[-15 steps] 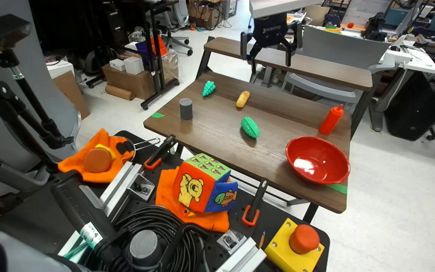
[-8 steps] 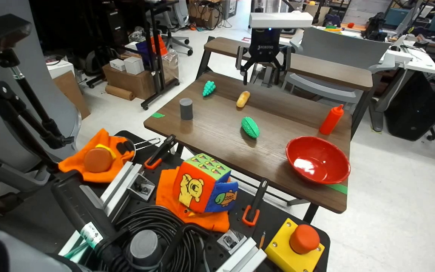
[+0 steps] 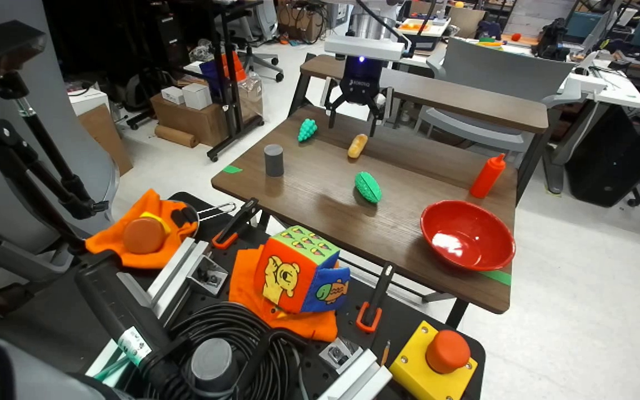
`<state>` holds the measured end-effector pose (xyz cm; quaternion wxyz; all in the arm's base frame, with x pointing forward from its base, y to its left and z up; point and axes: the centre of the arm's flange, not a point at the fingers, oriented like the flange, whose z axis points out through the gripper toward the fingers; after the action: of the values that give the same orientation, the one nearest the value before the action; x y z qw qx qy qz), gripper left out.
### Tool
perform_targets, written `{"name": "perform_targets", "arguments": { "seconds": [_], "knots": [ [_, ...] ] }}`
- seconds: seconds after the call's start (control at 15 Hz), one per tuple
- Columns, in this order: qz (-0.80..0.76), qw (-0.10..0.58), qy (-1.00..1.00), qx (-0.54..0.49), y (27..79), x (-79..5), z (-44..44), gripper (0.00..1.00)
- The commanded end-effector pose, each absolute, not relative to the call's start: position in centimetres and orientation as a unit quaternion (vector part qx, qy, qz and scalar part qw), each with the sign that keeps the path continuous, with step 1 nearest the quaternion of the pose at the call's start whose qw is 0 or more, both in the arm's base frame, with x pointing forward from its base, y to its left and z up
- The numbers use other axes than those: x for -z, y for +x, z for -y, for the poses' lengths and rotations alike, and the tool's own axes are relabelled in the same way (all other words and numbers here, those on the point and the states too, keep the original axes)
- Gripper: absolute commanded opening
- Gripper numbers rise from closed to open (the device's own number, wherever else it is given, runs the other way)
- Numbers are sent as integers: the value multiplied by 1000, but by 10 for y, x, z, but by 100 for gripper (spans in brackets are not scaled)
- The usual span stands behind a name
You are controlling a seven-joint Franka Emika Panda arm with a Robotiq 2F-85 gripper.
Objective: Move the doughnut
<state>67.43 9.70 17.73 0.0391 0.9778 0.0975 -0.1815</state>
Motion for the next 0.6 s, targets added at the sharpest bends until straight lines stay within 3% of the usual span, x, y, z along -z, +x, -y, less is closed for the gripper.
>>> {"name": "perform_targets", "arguments": {
  "seconds": [0.0, 0.53],
  "knots": [
    [-10, 24, 989, 145, 703, -157, -107, 100],
    [120, 8, 987, 107, 740, -118, -111, 100]
  ]
}}
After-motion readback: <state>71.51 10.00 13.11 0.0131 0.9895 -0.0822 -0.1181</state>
